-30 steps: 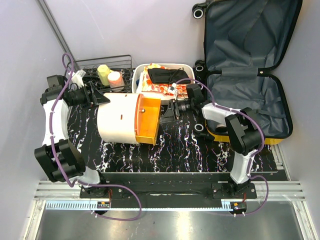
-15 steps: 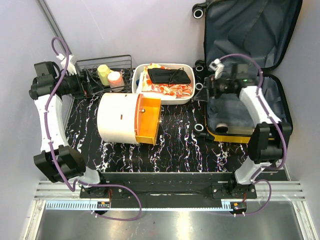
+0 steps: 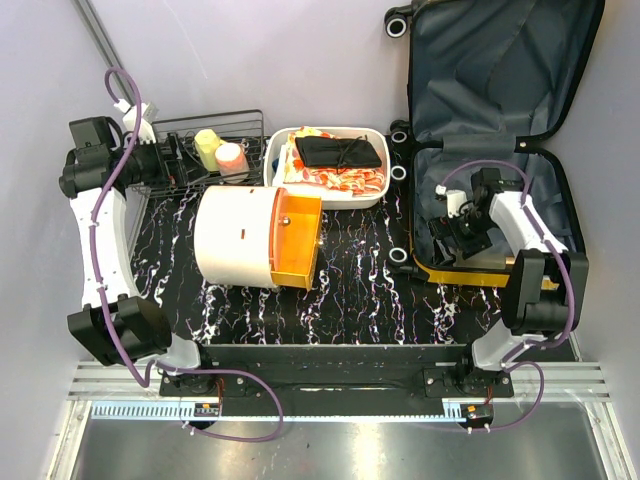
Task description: Open, take out, and arrange the luggage
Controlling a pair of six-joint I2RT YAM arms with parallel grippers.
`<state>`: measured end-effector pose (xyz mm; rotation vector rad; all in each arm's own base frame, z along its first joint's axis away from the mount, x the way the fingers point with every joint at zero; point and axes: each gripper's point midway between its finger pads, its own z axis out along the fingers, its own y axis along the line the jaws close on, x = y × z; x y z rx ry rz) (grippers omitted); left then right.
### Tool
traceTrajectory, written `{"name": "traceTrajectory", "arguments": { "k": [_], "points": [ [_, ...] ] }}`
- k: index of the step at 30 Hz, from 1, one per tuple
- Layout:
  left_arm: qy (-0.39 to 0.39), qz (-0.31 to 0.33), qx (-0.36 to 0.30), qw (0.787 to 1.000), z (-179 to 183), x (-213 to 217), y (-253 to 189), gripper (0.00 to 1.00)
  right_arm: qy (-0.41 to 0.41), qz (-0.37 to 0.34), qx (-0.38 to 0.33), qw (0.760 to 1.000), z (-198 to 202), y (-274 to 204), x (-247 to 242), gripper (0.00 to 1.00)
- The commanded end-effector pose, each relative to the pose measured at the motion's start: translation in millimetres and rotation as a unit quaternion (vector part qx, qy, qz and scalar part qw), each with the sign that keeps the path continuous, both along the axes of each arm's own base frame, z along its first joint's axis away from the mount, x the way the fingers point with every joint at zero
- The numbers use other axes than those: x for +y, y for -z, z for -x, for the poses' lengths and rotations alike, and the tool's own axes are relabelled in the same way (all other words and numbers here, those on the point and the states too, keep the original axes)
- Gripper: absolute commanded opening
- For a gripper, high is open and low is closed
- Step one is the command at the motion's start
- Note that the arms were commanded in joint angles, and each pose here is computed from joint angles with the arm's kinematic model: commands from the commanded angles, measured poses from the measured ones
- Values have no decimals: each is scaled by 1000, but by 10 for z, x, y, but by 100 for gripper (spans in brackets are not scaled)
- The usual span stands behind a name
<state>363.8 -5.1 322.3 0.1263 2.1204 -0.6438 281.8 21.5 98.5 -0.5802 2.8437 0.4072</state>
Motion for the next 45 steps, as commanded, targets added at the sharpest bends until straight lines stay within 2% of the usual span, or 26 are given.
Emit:
{"name": "traceTrajectory", "arguments": {
  "k": [1,3,7,10,17,23,25,28,31,35,42,45],
  "points": [
    [-11,-13,-20,1000,-81,51,-70,94,60,41,2,997,-115,229,-129,100],
    [-11,-14,-20,1000,-87,51,-68,94,69,32,9,997,-180,353,-98,99],
    [-12,-13,-16,1000,-98,64,-35,94,96,17,36,995,-276,514,-45,83],
    [-11,-13,-14,1000,-99,62,-20,94,110,15,43,993,-370,585,-36,76],
    [-2,-15,-27,1000,-102,46,-90,92,113,8,-5,994,-544,360,-77,48],
    [7,-18,-42,999,-135,38,-186,90,86,-4,-57,995,-585,107,-139,38],
    [8,-18,-43,999,-144,44,-184,89,74,-1,-63,995,-574,90,-153,48],
    [12,-16,-43,999,-155,32,-179,89,26,-18,-78,996,-547,6,-92,78],
    [15,-15,-43,999,-164,23,-183,89,-44,-33,-119,991,-560,-93,-25,90],
    [18,-13,-41,999,-173,0,-169,89,-114,-38,-161,980,-588,-70,20,94],
    [16,-12,-36,999,-188,0,-144,89,-47,-1,-116,992,-716,281,-116,96],
    [15,-8,-31,999,-196,0,-119,89,-47,-10,-111,993,-729,373,-51,97]
  ]
}}
